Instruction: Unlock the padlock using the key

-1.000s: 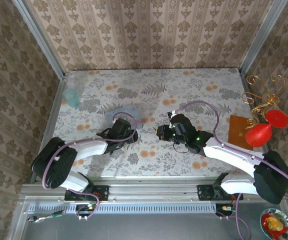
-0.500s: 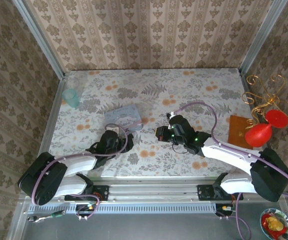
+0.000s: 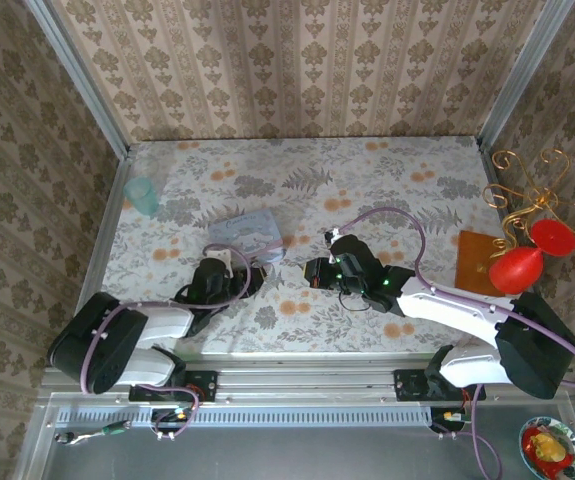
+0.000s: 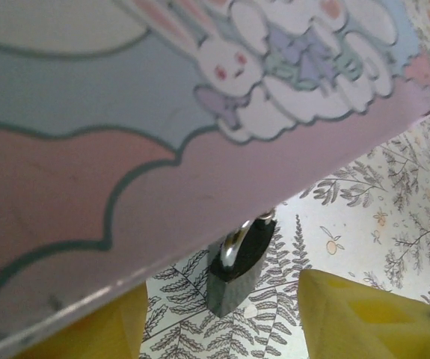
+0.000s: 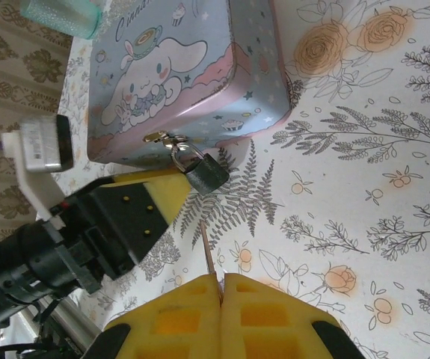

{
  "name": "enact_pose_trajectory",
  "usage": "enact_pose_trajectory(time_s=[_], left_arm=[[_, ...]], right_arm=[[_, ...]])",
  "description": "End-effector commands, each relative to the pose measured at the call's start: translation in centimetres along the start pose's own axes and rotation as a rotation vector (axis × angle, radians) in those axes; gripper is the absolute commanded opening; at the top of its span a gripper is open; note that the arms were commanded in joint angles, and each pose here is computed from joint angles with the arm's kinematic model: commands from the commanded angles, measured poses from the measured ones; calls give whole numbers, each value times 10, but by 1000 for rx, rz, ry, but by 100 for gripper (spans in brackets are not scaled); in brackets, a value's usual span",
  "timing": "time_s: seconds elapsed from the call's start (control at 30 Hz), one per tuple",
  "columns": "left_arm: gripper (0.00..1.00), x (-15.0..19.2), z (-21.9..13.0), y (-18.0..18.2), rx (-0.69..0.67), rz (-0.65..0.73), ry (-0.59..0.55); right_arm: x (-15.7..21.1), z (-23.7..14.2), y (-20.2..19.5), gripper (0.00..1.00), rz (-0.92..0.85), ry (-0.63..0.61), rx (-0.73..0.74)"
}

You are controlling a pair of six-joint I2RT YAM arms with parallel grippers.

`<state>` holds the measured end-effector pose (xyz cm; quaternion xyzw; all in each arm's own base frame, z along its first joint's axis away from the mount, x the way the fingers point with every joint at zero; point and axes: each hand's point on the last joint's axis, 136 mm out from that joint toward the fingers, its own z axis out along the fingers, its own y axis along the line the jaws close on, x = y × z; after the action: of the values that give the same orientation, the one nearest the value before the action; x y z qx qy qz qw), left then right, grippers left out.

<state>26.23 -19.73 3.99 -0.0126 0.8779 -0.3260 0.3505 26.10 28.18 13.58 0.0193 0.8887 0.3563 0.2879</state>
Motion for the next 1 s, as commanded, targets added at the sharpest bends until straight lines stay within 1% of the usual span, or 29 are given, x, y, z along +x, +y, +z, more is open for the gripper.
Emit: enact_pose_trajectory(time_s=[0.0,0.23,0.4,0.97], left_arm=[[54,-8,7,-11,60,-20,-16],[48,-10,24,-11,59,-39,-15],[40,-10,31,-11,62,-50,-7],[19,-10,32,-16,85,-75,5]], right_arm=[[-5,1,10,0,-1,-20,-24],[-2,0,7,0,5,-18,-25],[-1,0,6,0,6,-19,-26],[1,1,-7,0,27,-14,12]])
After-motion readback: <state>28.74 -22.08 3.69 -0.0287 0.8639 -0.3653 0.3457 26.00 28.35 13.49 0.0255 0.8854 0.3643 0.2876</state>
